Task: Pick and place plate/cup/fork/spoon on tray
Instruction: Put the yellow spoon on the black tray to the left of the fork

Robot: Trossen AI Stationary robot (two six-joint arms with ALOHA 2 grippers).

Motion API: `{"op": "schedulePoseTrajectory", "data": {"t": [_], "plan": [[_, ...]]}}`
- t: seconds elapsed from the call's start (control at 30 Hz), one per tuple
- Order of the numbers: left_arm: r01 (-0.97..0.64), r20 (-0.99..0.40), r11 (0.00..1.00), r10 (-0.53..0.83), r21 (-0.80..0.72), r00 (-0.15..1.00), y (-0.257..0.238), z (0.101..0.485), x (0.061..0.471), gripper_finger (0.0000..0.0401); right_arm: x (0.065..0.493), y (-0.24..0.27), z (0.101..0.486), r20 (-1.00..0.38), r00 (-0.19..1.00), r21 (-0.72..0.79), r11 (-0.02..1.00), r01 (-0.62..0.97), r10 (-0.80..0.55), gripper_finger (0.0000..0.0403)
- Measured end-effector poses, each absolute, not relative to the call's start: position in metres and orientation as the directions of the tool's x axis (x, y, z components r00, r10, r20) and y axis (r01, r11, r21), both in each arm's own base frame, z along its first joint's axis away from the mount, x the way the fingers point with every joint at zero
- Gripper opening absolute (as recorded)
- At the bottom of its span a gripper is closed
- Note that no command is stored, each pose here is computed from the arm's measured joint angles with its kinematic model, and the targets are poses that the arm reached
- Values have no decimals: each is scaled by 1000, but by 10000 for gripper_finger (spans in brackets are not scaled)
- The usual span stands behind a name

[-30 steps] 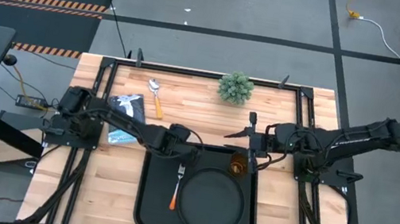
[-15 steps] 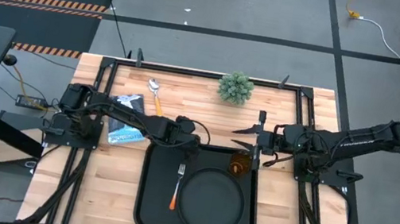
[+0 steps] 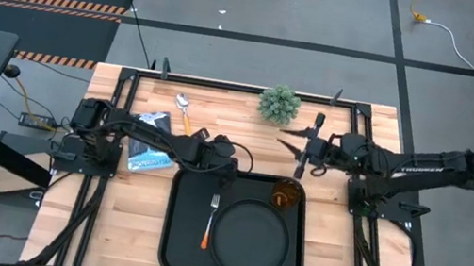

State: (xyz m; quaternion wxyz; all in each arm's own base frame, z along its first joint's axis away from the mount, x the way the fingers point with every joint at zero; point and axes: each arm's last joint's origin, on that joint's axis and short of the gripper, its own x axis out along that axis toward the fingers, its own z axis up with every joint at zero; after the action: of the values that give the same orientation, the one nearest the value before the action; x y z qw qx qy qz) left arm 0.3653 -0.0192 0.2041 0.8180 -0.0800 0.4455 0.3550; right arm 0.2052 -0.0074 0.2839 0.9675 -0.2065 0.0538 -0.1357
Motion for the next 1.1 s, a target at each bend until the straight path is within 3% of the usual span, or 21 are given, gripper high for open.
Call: {"op": "schedulePoseTrajectory", "data": {"t": [0.13,0.37,0.57,1.1], "plan": [[-638,-729,709,602,301,326,-7,206,366,128,204,-21,283,-58,935,-416,860,296,-349,121],[-646,-713,685,634,336,301,19,207,368,128,203,-30,279,-94,926,-379,874,306,-365,121],[-601,-713,657,673,455,196,29,205,357,128,204,-29,278,-105,927,-333,891,308,-359,121],[-599,-692,617,708,510,141,31,205,351,128,204,-29,279,-100,928,-336,890,308,-359,121]]}}
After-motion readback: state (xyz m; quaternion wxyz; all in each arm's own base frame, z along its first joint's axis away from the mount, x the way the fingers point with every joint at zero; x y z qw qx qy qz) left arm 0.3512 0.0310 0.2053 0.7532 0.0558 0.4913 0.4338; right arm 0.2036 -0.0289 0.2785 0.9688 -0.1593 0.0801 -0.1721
